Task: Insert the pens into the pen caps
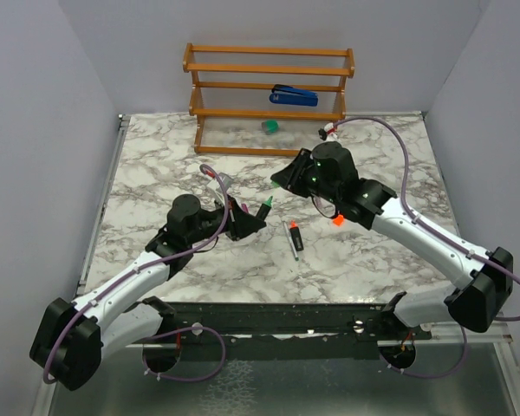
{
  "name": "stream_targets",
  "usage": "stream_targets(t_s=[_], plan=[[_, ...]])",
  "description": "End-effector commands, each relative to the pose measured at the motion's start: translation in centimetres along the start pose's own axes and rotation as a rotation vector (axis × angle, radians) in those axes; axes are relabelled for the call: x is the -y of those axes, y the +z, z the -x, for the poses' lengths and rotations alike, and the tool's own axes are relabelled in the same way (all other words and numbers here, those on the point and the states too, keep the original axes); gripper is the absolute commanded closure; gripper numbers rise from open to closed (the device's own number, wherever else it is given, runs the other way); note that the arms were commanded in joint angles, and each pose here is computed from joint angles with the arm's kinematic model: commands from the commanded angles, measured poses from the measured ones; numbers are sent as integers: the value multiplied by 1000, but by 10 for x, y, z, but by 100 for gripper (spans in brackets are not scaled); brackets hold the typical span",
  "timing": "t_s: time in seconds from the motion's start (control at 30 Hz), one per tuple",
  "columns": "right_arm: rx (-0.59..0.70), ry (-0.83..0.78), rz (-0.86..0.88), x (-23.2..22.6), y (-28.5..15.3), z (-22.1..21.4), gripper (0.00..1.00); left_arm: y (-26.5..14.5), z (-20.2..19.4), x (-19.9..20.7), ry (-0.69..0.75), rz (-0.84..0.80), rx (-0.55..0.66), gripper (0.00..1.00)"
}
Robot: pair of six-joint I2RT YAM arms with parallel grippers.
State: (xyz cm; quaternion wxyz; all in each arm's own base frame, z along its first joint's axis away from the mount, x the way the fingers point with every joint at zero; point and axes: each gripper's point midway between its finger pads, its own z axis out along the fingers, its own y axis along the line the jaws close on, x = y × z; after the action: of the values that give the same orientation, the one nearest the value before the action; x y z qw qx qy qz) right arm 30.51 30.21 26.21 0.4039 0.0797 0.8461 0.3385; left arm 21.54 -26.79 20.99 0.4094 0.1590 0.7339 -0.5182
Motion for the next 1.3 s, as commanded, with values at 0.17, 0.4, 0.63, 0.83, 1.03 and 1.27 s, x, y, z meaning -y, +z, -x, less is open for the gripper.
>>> stream_targets(t_s=[0.17,0.4,0.63,0.83,1.03,1.27], plan=[[-78,16,117,-21,0,-17,100,-3,2,5,11,-18,22,100],[-110,16,87,-9,3,-32,100,-7,1,6,12,-19,29,100],[-125,-4,55,-5,1,-38,100,-7,1,6,13,-20,28,100],[-32,8,54,-8,-8,-18,100,-7,-1,6,12,-21,25,100],[39,21,85,-14,-18,-2,100,-8,0,7,11,-23,28,100],[-97,4,145,-20,-12,-32,100,-9,0,7,11,-21,34,100]])
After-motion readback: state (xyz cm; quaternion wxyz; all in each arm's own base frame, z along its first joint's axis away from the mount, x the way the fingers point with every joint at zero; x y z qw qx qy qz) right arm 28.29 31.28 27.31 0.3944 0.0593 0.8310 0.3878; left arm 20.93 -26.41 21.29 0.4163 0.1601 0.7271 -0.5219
